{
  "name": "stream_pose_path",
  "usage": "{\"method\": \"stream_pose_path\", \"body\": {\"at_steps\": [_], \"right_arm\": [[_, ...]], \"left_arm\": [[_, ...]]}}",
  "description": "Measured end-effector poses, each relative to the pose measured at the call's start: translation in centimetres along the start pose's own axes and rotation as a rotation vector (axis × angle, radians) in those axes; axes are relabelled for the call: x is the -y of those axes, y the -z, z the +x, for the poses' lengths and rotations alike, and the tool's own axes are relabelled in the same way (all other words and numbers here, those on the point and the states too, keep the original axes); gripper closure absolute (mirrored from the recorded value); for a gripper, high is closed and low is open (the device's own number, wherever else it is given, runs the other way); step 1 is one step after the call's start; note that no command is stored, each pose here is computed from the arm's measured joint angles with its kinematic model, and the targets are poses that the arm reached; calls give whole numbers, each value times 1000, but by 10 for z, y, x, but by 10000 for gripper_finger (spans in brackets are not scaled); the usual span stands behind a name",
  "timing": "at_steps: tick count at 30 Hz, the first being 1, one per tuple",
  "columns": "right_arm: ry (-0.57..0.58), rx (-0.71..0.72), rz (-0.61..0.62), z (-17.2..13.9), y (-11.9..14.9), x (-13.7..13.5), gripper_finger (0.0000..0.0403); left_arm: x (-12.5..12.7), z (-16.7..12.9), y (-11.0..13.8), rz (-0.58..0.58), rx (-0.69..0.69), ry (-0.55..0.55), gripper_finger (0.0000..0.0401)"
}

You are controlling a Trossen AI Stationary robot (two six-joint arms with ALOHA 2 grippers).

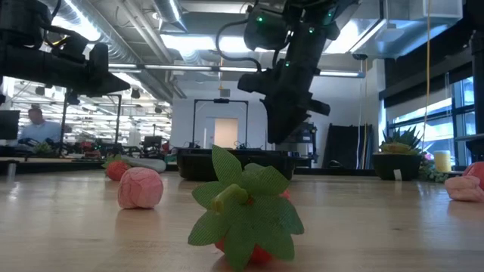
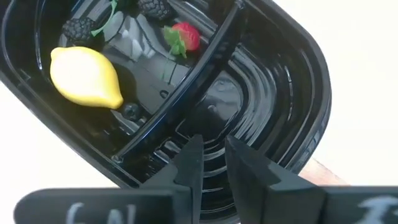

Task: Pick and placing Produce into tupperware
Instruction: Put the right pink peach into the black container

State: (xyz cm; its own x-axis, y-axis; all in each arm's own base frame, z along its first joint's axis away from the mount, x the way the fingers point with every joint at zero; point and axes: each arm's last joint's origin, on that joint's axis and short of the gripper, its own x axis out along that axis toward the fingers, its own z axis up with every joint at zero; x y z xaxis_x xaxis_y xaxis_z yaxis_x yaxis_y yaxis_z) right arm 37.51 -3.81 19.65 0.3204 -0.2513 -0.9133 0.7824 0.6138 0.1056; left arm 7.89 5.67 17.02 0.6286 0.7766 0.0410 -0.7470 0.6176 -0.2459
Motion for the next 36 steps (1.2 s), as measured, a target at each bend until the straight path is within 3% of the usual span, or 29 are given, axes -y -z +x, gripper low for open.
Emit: {"method": "stream_pose_path", "body": {"at_steps": [7, 17, 23, 28, 36], "right_arm": [[-73, -92, 3, 0, 3, -2, 273], [-77, -134, -1, 0, 6, 0, 177], [-81, -181, -14, -10, 2, -2, 167], [-9, -274, -81, -35, 1, -3, 166], [96, -399, -148, -67, 22, -14, 166]], "left_arm": [[0, 0, 0, 0, 0, 0, 401], [0, 0, 0, 0, 0, 0, 401], [0, 0, 0, 0, 0, 0, 401], [0, 0, 0, 0, 0, 0, 401], [0, 0, 0, 0, 0, 0, 401]]}}
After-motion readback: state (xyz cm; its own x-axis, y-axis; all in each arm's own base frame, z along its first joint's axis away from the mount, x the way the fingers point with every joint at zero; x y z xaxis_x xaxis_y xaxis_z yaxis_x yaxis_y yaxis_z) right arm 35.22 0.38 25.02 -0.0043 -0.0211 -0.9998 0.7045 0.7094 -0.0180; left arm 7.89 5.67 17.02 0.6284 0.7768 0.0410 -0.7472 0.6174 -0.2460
